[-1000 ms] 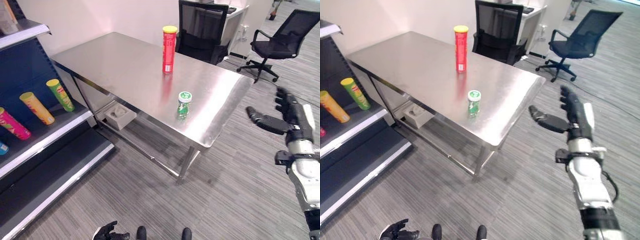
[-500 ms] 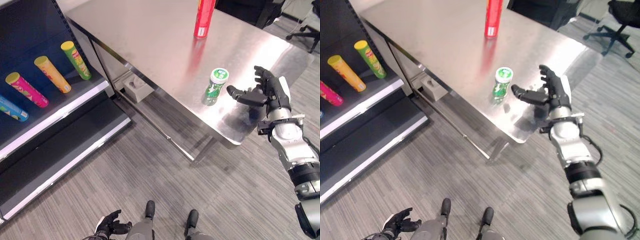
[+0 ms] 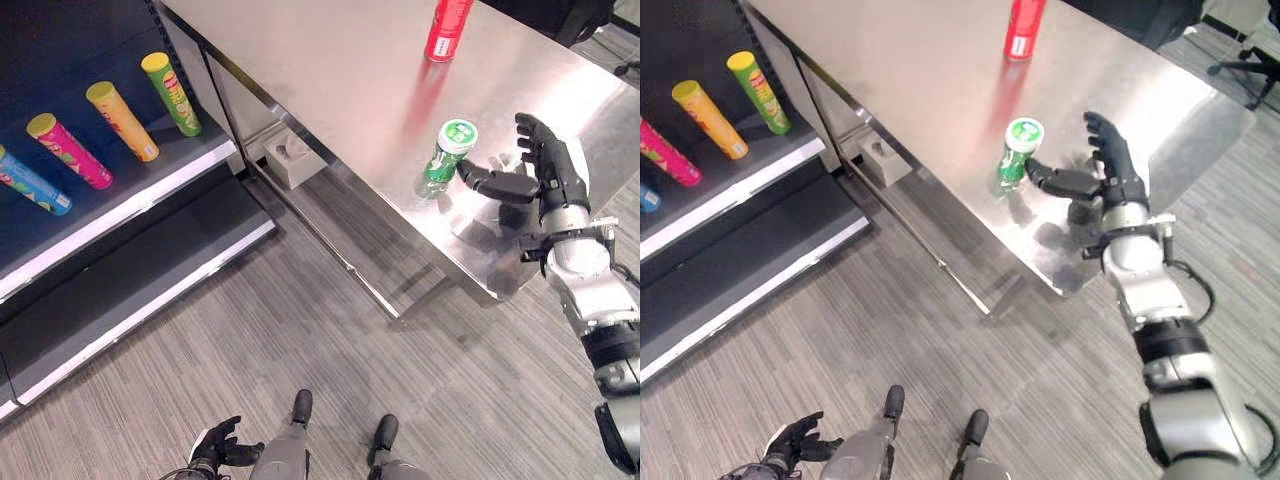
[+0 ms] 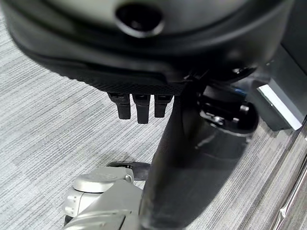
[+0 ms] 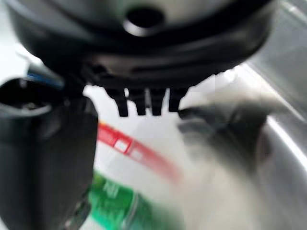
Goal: Put the goods on the table back onto the shelves and tidy them up.
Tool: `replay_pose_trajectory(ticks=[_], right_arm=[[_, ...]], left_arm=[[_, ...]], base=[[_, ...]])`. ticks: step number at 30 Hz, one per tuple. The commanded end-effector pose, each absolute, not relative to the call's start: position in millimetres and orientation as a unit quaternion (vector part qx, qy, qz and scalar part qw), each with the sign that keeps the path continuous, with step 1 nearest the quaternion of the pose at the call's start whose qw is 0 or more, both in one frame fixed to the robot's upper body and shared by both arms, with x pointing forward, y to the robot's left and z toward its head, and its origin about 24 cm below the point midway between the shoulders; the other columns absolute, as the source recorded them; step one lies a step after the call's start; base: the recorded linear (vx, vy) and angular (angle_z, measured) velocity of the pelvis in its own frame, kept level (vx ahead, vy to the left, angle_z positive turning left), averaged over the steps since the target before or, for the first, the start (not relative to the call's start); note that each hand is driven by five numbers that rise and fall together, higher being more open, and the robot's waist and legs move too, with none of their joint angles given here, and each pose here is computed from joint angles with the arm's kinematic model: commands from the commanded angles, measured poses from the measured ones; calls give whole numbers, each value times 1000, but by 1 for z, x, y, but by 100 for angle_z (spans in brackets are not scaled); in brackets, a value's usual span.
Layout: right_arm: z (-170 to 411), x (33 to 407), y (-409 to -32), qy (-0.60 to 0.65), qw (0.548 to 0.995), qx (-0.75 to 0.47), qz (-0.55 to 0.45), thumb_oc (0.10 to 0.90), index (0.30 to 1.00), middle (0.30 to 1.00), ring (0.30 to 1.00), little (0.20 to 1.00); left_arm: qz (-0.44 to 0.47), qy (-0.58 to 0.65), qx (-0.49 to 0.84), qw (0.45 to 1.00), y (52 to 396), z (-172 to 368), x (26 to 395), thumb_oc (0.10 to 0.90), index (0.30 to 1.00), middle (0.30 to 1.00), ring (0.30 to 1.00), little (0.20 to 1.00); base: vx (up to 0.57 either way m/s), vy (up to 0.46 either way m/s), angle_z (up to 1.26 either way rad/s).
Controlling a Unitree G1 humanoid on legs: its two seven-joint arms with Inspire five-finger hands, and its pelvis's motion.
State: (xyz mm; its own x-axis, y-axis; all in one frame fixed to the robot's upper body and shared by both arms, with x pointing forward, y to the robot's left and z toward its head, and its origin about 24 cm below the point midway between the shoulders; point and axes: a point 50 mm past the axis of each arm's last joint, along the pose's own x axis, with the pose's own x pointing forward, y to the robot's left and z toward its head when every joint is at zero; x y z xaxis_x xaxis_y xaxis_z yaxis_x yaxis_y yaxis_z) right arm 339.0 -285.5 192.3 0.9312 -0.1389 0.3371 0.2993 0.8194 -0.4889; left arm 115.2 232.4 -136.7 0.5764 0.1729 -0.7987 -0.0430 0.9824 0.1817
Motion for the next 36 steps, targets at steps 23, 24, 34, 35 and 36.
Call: replay_pose_trajectory(ticks=[23, 24, 34, 35, 36], right_arm=[[265, 360, -255, -245, 890, -368, -114, 400, 300, 300, 300, 300], [265, 360, -254, -246, 891, -365, -115, 400, 300, 300, 300, 300], [264, 349, -249, -274, 887, -355, -109, 400, 300, 300, 300, 300], [264, 346, -249, -279, 887, -353, -108, 400, 300, 300, 300, 300], [264, 346, -249, -279, 887, -353, -108, 400, 300, 300, 300, 300]], left_arm=[[79, 441, 107, 887, 248, -131, 118, 800, 900, 900, 900, 900], [81, 441, 106, 888, 248, -131, 118, 800, 900, 900, 900, 900], [91, 446, 105, 884, 251, -131, 115, 800, 900, 900, 900, 900], [91, 447, 106, 884, 251, -131, 115, 800, 900, 900, 900, 900], [91, 447, 106, 884, 251, -131, 115, 800, 900, 900, 900, 900]], base=[[1, 2, 1], [0, 0, 0], [1, -1, 0], [0, 0, 0], [10, -21, -3]])
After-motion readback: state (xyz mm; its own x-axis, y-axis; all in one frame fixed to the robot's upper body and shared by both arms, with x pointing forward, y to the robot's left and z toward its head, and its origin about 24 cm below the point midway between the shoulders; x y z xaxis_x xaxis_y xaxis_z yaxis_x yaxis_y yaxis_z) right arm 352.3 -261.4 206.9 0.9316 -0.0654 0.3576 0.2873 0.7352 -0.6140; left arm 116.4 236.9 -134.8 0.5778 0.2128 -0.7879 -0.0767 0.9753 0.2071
